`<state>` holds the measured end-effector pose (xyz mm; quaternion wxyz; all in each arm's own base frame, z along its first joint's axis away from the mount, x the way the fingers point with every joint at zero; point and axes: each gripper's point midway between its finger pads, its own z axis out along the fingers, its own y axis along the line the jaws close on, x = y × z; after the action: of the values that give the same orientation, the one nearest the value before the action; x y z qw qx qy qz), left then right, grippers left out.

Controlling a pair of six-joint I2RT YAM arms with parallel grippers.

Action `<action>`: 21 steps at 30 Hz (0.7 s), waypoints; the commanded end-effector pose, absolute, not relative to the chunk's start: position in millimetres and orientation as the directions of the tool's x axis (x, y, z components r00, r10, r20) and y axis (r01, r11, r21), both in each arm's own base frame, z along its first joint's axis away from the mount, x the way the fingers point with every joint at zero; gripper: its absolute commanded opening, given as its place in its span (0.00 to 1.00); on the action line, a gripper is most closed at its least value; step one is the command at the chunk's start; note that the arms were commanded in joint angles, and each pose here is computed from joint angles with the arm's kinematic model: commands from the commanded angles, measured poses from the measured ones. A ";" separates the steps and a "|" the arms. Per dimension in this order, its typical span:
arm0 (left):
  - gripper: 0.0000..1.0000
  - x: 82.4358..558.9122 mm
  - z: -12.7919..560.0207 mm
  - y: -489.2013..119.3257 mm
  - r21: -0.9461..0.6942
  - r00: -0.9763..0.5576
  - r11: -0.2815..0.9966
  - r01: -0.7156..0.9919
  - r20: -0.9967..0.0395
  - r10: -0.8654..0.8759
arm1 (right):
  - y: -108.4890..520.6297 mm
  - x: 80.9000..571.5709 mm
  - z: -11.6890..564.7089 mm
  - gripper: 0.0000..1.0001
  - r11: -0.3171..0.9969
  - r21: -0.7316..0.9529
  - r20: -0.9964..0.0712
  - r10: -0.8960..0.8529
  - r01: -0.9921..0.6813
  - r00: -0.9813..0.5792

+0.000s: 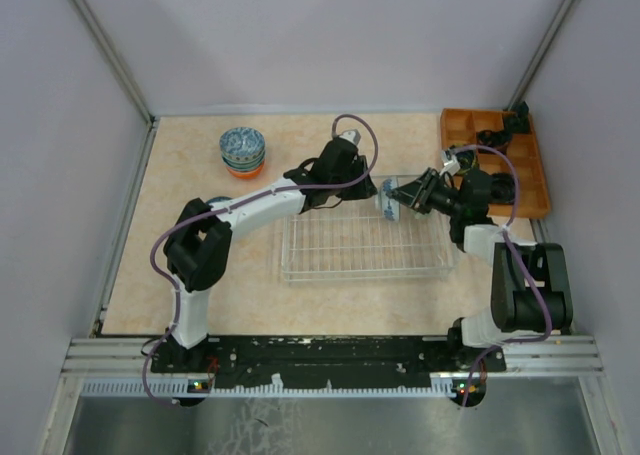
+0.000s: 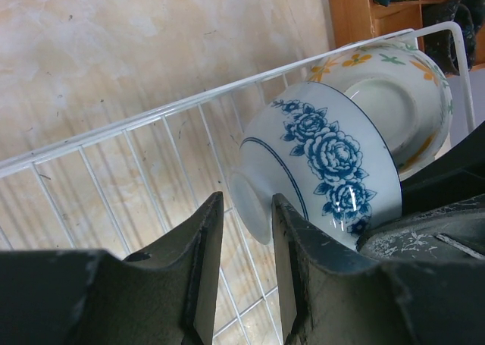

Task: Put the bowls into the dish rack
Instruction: Turn the bowl upside down on the dish rack.

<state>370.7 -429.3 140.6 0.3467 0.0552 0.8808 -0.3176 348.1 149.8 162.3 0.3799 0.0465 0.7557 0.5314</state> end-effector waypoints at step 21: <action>0.38 354.8 152.8 -451.1 -0.544 -0.762 0.758 0.359 -0.640 -0.099 | 132.2 342.9 179.2 0.28 0.567 0.740 -0.639 0.426 -0.361 -0.641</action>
<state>366.5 -436.1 146.4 0.3474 0.0601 0.8780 -0.3238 336.4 137.6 155.3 0.3872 0.0455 0.7832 0.4843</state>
